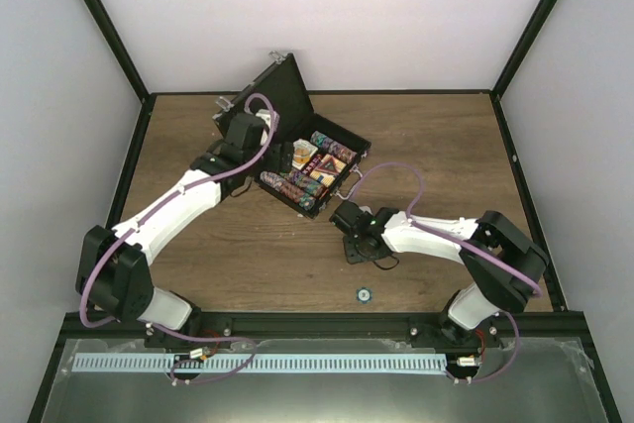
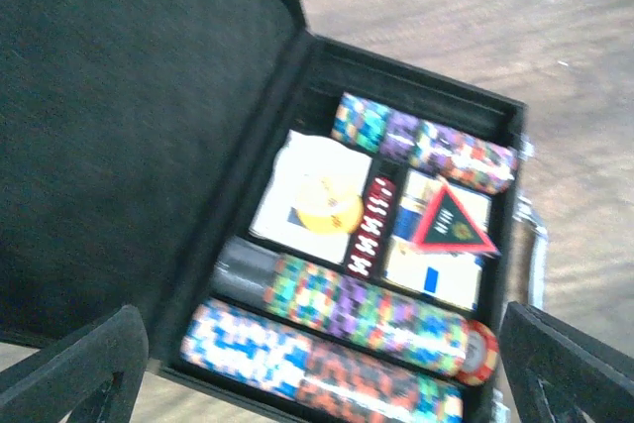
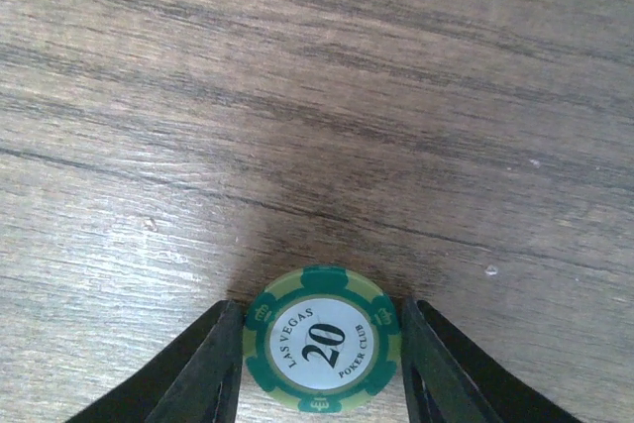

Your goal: Pack up texas hold em set

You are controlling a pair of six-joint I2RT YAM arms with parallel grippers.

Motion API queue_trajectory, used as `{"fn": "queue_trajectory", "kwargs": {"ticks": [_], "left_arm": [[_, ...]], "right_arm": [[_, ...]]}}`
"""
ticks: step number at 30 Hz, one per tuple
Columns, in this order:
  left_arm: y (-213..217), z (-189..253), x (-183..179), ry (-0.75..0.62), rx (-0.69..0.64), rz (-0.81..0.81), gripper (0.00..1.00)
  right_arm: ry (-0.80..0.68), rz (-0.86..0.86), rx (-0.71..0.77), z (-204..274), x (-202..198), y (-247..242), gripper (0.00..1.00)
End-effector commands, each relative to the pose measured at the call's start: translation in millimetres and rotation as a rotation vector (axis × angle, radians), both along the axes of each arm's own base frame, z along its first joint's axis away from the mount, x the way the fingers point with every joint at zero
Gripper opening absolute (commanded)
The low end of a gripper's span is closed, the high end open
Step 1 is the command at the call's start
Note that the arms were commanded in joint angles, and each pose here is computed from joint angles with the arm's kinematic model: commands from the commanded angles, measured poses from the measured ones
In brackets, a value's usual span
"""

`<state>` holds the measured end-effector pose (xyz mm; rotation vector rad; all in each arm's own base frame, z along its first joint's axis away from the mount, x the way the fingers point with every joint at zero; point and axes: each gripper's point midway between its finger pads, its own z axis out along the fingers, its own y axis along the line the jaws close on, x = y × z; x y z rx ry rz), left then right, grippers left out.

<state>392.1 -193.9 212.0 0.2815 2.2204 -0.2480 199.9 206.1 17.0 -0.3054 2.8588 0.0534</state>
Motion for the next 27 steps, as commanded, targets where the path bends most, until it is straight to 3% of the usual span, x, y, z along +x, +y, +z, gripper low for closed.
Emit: {"fn": "queue_trajectory", "kwargs": {"ticks": [1,6,12,21,27], "left_arm": [[-33,-15,-31,0.117,-0.255,-0.086,0.98],[-53,-49,-70,0.267,-0.446,-0.145,0.94],[-76,-76,-102,0.416,-0.544,-0.248,0.91],[-110,-114,-126,0.666,-0.703,-0.378,0.67],[-129,-124,-132,0.745,-0.733,-0.469,0.61]], "right_arm": [[-0.007,0.016,-0.009,6,-2,-1,0.44],[-0.048,0.042,0.068,24,3,11,0.44],[-0.086,0.087,0.129,37,7,24,0.43],[-0.127,0.155,0.234,48,9,42,0.44],[-0.141,0.183,0.276,52,10,51,0.44]]}}
